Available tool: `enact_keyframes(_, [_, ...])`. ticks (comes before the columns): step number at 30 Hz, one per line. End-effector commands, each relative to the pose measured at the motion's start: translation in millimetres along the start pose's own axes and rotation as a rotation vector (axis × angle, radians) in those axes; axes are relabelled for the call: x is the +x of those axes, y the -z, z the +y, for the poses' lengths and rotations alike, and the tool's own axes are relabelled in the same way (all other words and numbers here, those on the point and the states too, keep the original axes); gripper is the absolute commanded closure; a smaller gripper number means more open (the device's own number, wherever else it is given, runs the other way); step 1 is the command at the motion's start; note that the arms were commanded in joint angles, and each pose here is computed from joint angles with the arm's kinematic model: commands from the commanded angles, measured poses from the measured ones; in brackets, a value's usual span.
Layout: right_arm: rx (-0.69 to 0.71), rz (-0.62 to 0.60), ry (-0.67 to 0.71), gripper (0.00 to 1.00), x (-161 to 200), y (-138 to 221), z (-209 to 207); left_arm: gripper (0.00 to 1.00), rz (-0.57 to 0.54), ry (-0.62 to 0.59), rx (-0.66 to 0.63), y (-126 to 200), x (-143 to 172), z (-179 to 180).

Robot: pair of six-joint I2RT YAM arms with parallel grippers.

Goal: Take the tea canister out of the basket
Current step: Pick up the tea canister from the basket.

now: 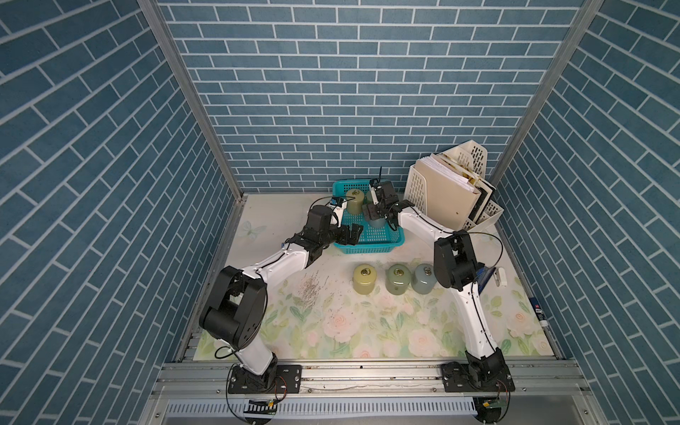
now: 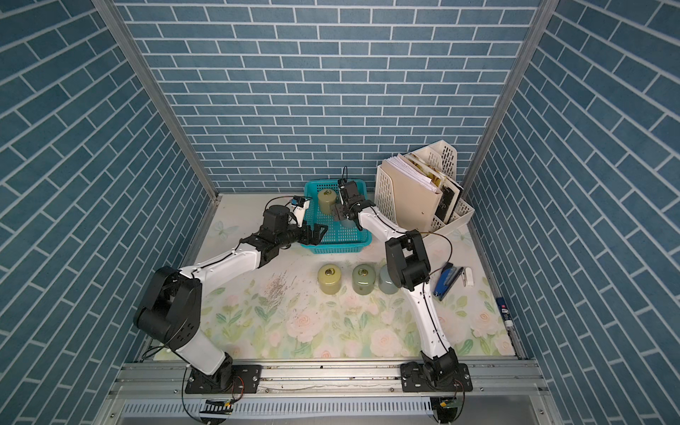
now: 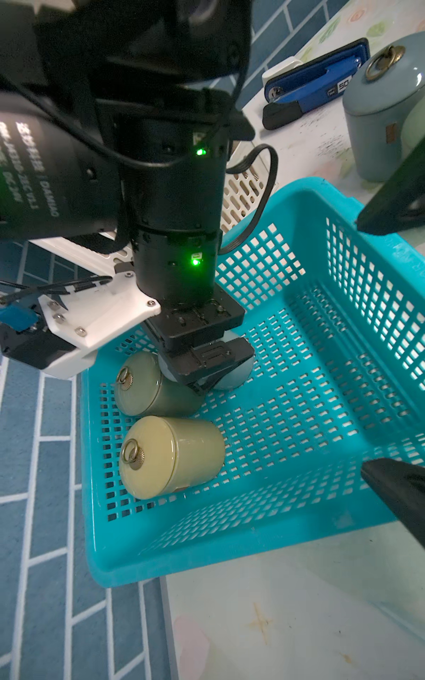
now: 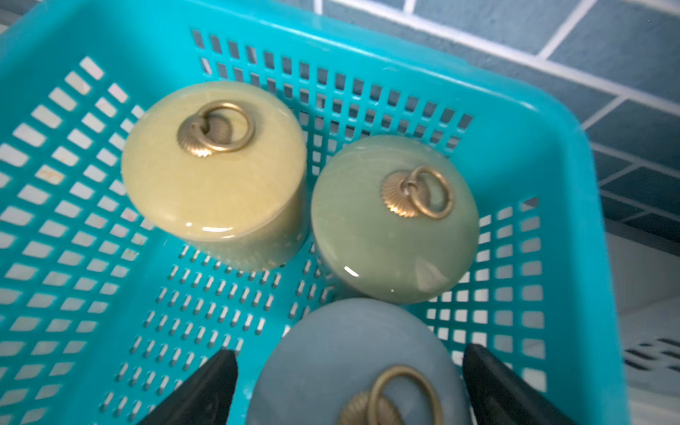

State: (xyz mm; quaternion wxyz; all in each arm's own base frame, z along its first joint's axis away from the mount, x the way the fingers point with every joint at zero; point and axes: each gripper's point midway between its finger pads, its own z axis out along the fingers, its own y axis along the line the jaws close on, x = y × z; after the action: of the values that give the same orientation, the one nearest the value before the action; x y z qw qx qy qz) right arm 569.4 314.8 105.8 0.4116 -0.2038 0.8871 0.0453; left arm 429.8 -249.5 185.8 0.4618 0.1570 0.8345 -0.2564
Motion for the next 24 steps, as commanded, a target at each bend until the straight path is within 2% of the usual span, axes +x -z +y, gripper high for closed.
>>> enact_keyframes(1, [-0.025,0.064,-0.010,0.01,20,-11,5,0.00,-0.007,-0.009,0.018,-2,2,-3])
enact_keyframes(9, [-0.053,0.096,-0.010,0.06,34,-13,11,0.00,-0.001,-0.011,0.018,1,8,-3])
enact_keyframes(24, [-0.057,0.135,0.000,0.08,54,-12,14,0.00,-0.005,-0.027,0.026,16,9,-7])
